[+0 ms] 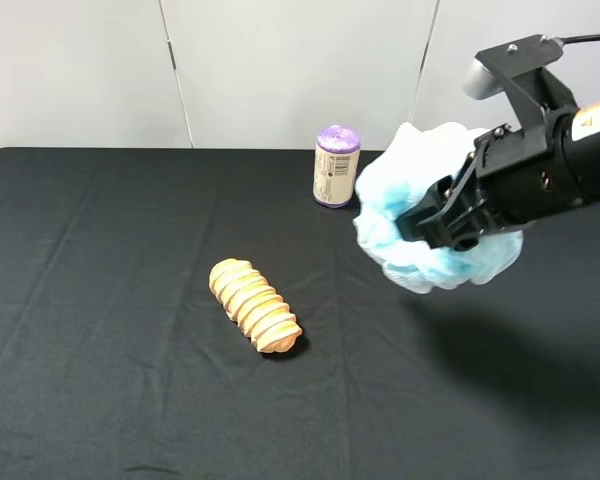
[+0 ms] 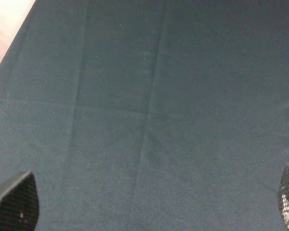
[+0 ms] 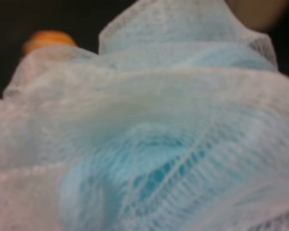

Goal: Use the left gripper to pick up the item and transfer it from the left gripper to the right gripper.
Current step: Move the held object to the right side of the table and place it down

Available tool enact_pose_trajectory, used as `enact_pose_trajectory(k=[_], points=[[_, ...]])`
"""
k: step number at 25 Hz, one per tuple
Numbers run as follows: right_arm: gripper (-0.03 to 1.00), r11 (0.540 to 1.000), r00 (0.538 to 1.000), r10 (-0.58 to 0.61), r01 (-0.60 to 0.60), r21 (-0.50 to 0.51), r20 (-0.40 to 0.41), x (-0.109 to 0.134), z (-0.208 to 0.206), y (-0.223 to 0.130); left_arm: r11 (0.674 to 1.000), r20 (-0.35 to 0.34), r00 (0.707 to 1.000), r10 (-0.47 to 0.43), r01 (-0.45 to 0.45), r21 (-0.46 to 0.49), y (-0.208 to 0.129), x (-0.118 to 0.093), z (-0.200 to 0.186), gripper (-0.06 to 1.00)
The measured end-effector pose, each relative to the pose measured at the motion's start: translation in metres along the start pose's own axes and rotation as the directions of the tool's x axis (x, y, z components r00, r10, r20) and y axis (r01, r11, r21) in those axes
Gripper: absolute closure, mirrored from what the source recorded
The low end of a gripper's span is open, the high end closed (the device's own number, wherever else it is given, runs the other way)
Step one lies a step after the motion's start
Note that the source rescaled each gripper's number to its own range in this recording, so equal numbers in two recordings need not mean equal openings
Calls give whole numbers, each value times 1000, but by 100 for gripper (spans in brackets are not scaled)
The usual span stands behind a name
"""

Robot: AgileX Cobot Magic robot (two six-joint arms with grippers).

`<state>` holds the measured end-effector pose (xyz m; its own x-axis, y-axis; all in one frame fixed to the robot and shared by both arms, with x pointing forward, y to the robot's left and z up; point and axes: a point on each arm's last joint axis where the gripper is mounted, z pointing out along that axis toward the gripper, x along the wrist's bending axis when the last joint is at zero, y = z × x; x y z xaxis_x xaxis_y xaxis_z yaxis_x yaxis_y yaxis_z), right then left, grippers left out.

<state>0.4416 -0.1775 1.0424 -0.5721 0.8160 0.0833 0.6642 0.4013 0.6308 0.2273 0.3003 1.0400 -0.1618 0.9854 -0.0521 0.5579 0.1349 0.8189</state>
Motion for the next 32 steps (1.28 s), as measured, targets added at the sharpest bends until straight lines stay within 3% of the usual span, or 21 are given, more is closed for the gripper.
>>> enact_pose_trajectory(k=[9, 19, 32], points=[[97, 968, 992, 108, -119, 219, 63, -48, 30, 22, 1000, 0, 1000, 0, 0, 2, 0, 0, 0, -6], [97, 927, 972, 205, -231, 296, 117, -91, 62, 26, 1000, 0, 1000, 0, 0, 2, 0, 0, 0, -6], [97, 880, 974, 188, -226, 417, 129, -105, 96, 14, 1000, 0, 1000, 0, 0, 2, 0, 0, 0, -6]])
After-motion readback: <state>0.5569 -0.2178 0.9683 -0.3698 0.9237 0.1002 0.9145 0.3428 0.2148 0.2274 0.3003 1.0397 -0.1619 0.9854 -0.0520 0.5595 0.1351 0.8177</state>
